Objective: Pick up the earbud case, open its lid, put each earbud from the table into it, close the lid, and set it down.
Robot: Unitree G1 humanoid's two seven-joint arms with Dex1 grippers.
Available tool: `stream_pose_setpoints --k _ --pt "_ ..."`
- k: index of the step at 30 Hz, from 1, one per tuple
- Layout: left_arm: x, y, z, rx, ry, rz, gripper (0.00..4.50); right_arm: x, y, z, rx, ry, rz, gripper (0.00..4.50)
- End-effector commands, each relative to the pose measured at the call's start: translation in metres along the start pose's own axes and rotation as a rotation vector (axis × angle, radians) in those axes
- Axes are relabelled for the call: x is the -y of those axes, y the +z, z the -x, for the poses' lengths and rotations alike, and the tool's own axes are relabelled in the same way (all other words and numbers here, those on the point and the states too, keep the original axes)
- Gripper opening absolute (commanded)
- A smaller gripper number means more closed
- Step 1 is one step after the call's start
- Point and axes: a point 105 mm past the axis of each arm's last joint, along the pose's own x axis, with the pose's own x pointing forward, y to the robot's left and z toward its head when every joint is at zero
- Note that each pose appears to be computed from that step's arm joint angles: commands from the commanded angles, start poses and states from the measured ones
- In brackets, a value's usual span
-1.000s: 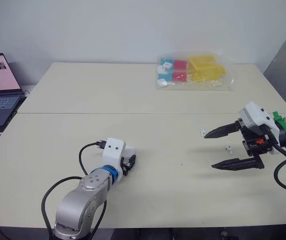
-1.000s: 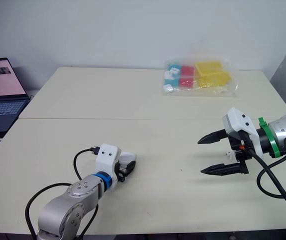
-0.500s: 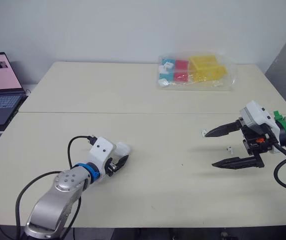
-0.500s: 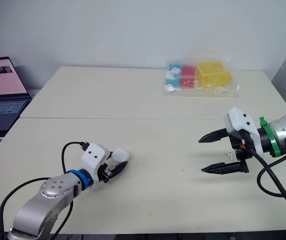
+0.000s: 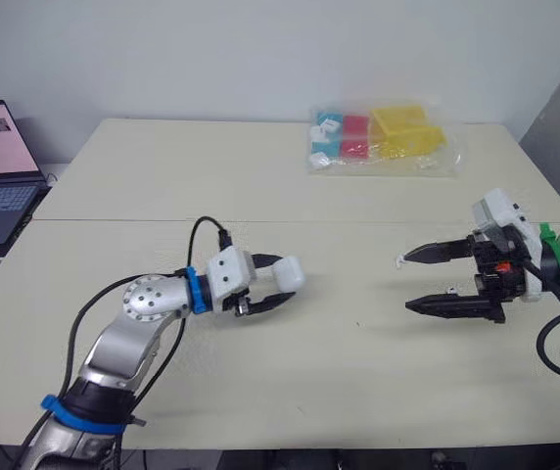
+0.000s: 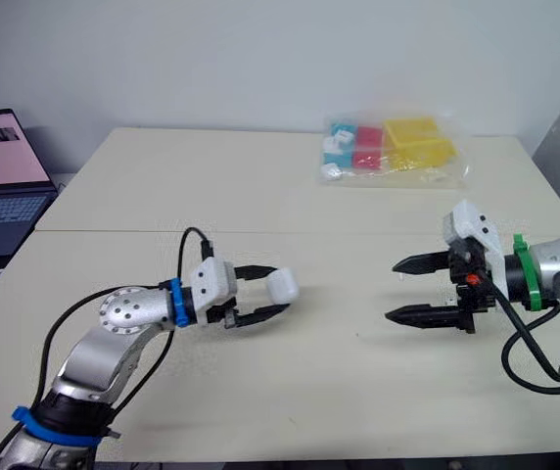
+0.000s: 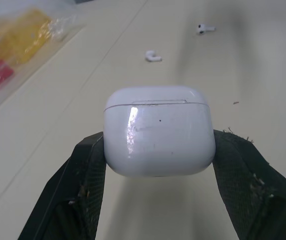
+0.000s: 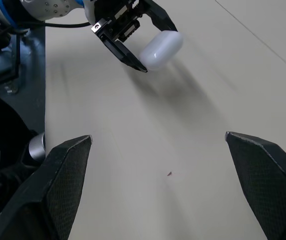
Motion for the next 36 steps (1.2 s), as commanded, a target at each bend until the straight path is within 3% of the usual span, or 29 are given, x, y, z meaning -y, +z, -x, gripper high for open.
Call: stream_pose_setpoints --k 1,19,36 --pt "-0.004 0.015 -0.011 0.061 -0.017 -0.111 2.75 -0.010 0.008 -0.007 0.015 -0.001 -0.091 4.50" --pt "0.002 0.023 -0.033 0.123 -0.053 -0.236 2.75 0.016 0.008 -0.085 0.073 -0.073 -0.462 4.50" --pt "-0.001 0.022 -0.029 0.122 -0.027 -0.243 2.75 0.011 0.006 -0.107 0.150 0.015 -0.607 4.50"
